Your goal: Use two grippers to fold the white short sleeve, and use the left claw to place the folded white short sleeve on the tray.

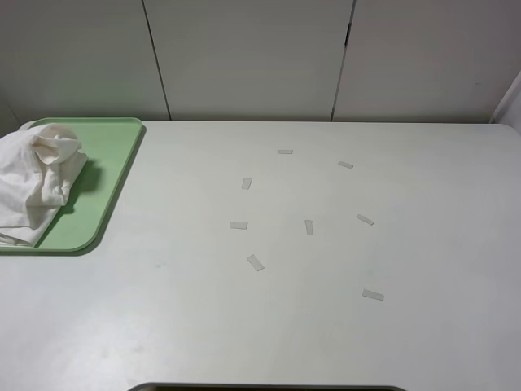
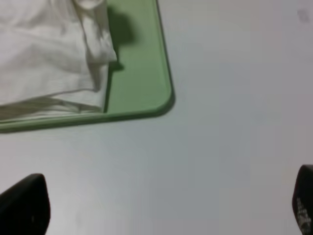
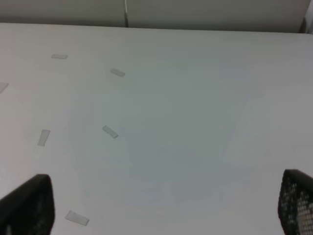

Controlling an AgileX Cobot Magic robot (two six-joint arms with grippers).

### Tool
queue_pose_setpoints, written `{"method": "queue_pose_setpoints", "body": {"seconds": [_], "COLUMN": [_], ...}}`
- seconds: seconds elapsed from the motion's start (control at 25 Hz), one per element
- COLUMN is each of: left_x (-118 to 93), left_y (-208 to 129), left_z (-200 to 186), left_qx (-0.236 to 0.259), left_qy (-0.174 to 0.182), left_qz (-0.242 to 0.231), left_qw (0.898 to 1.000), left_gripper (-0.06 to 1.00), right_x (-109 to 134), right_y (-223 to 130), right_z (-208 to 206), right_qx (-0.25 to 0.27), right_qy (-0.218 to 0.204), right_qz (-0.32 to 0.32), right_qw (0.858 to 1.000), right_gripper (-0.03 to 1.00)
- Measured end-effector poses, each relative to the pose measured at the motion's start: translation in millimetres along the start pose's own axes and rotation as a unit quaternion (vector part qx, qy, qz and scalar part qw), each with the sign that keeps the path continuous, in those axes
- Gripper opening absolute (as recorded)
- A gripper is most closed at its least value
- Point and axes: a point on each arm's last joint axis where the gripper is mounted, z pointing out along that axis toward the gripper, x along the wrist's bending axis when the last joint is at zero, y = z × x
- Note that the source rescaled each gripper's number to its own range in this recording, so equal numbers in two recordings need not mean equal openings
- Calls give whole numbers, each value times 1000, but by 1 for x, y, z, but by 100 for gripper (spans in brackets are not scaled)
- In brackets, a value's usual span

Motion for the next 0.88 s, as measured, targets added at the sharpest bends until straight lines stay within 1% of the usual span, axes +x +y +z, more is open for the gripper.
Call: {"method": "queue_pose_setpoints", "body": {"seconds": [0.08,0.24,0.28,0.4,0.88], "left_x": [0,1,3,5,5], "left_y": [-3,-3,-3,-3,-3], "left_z": [3,3,3,3,3], "left_qx": [10,10,10,11,11], "left_qy": [0,6,15,24,25], "left_qz": [2,5,9,12,13], "left_qw": [1000,1000,1000,1000,1000], "left_gripper": [100,100,100,100,100], "right_x": [0,0,0,0,0], "right_y": [0,0,0,0,0], "right_z": [0,0,0,0,0], "right_qx": [0,0,0,0,0], "right_qy": [0,0,0,0,0], "right_qz": [0,0,0,0,0], "right_qw": [1000,1000,1000,1000,1000], "right_gripper": [100,100,100,100,100]}}
